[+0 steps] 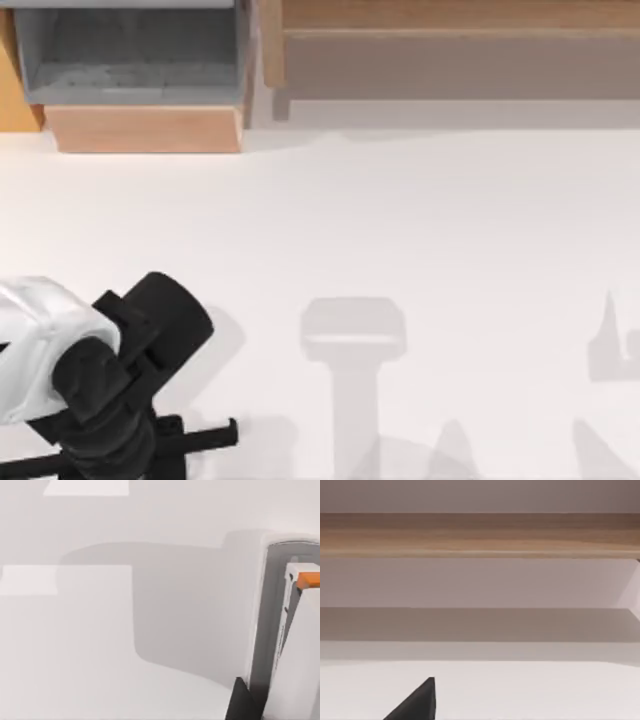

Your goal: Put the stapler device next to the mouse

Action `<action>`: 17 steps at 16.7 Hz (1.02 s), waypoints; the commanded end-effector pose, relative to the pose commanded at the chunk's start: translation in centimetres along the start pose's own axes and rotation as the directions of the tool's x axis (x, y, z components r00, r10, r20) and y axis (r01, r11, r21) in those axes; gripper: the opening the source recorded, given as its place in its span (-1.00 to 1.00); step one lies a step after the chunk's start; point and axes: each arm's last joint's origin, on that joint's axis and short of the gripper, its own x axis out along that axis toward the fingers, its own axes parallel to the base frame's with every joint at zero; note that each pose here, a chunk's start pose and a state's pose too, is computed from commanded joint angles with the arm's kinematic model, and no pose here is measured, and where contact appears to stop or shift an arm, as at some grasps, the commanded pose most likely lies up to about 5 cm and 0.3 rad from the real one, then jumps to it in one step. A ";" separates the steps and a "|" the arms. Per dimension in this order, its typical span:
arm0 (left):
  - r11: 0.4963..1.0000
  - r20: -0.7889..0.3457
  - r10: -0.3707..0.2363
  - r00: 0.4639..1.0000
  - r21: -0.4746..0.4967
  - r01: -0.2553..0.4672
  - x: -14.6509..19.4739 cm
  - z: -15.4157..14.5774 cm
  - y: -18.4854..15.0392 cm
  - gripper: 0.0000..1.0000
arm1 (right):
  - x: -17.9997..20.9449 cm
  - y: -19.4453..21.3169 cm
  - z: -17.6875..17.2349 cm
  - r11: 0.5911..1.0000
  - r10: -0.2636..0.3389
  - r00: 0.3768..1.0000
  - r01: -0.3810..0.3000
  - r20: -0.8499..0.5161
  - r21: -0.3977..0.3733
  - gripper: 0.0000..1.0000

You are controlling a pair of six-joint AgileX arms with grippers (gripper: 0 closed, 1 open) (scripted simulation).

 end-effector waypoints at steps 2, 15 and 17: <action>1.000 0.000 0.000 1.000 0.000 0.000 0.0 0.0 0.0 -1.00 | 0.0 0.0 0.0 1.000 0.000 1.000 0.000 0.000 0.000 1.00; 1.000 -0.003 0.003 1.000 0.002 -0.003 -2.9 0.0 0.0 -1.00 | 0.0 0.0 0.0 1.000 0.000 1.000 0.000 0.000 0.000 1.00; 1.000 -0.004 0.004 1.000 0.004 -0.004 -3.0 0.3 0.0 -1.00 | 0.0 0.0 0.0 1.000 0.000 1.000 0.000 0.000 0.000 1.00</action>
